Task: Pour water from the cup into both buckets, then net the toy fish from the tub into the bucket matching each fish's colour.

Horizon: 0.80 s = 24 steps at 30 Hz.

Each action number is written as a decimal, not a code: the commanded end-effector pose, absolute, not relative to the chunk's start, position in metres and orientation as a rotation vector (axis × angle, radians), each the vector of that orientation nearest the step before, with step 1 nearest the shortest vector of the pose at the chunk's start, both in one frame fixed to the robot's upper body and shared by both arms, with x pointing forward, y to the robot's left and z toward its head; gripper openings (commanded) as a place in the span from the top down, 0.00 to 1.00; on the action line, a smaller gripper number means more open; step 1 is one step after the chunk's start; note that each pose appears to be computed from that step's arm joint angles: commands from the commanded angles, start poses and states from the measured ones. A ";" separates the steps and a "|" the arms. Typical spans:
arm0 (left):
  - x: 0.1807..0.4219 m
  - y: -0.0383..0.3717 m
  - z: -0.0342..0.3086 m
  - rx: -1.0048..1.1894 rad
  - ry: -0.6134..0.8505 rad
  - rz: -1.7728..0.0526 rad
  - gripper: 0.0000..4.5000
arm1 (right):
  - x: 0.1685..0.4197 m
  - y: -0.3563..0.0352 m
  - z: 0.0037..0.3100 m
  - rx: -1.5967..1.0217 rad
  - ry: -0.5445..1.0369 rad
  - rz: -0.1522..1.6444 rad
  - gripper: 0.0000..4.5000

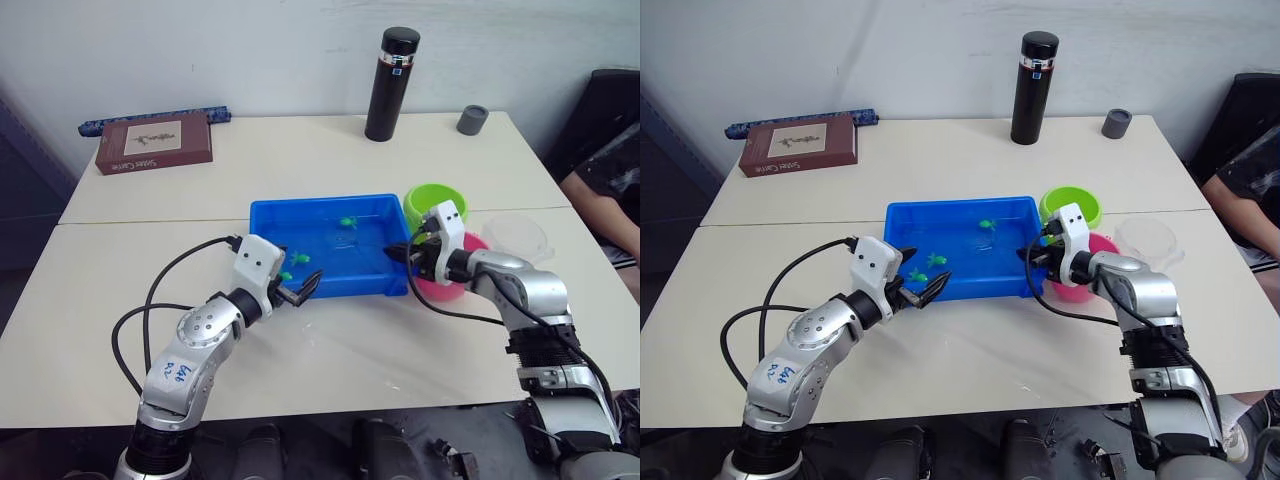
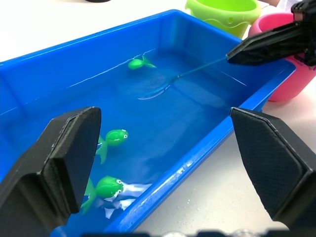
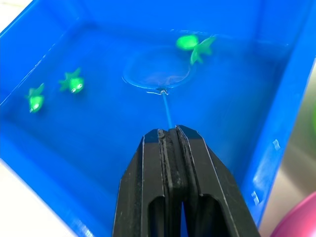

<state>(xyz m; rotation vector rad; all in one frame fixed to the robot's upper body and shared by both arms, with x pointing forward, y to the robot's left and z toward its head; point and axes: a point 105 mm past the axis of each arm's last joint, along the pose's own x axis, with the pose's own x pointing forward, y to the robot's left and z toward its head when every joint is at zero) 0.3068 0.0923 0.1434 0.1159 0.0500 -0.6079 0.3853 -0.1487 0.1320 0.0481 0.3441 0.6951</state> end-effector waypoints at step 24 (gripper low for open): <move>0.305 0.086 0.157 0.125 -0.009 -0.636 0.00 | 0.358 -0.154 0.157 -0.090 0.167 0.655 1.00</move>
